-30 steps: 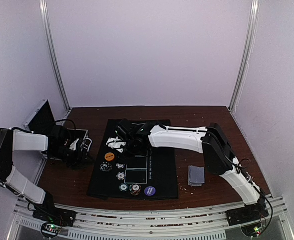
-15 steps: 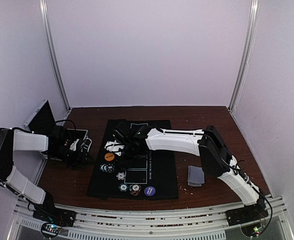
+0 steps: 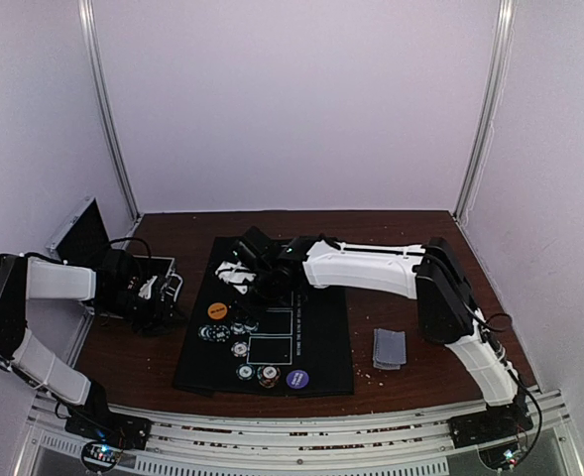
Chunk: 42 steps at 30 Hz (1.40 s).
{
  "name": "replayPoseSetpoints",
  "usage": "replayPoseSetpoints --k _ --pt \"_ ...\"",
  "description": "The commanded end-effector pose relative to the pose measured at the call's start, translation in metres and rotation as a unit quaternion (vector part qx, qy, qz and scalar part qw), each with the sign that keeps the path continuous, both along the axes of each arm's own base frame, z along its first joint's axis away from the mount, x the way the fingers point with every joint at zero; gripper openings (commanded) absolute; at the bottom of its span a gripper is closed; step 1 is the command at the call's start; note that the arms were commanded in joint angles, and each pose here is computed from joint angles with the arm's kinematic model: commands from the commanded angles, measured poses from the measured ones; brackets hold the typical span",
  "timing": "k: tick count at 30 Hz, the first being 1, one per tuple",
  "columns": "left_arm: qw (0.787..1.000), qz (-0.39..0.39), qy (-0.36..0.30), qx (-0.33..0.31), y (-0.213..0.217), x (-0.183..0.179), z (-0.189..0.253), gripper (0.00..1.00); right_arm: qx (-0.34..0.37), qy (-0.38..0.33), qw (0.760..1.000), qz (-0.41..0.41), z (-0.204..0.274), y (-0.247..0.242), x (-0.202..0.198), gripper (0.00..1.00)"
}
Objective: Distribute texas hold em gaming equipment
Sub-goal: Adjust the poker chips pile in the big blind area.
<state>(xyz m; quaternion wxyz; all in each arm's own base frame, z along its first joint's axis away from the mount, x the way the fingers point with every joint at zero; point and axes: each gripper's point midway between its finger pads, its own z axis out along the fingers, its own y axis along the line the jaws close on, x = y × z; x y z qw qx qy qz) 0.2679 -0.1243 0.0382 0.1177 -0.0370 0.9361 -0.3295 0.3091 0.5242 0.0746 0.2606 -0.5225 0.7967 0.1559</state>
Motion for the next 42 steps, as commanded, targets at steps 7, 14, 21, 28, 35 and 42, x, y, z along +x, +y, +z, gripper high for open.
replayPoseSetpoints --k 7,14,21,28,35,42 --pt "1.000 -0.009 -0.020 0.002 -0.004 -0.001 0.010 0.64 0.080 0.184 0.969 -0.142 0.008 -0.009 -0.028 0.54" --pt "1.000 -0.018 -0.019 0.002 -0.012 -0.010 0.011 0.66 0.134 0.243 0.941 -0.194 0.002 -0.011 -0.043 0.59" --pt "1.000 -0.026 -0.013 0.005 -0.017 -0.016 0.009 0.67 0.100 0.258 0.940 -0.200 -0.028 -0.011 -0.058 0.52" --pt "1.000 -0.028 -0.011 0.004 -0.020 -0.021 0.009 0.64 0.094 0.262 0.941 -0.194 -0.047 0.008 -0.057 0.37" --pt "1.000 -0.027 -0.011 0.007 -0.020 -0.019 0.010 0.64 0.124 0.263 0.937 -0.191 -0.049 0.034 -0.048 0.32" --pt "0.999 -0.029 -0.014 0.006 -0.020 -0.017 0.012 0.64 0.120 0.256 0.940 -0.193 -0.068 0.047 -0.037 0.31"
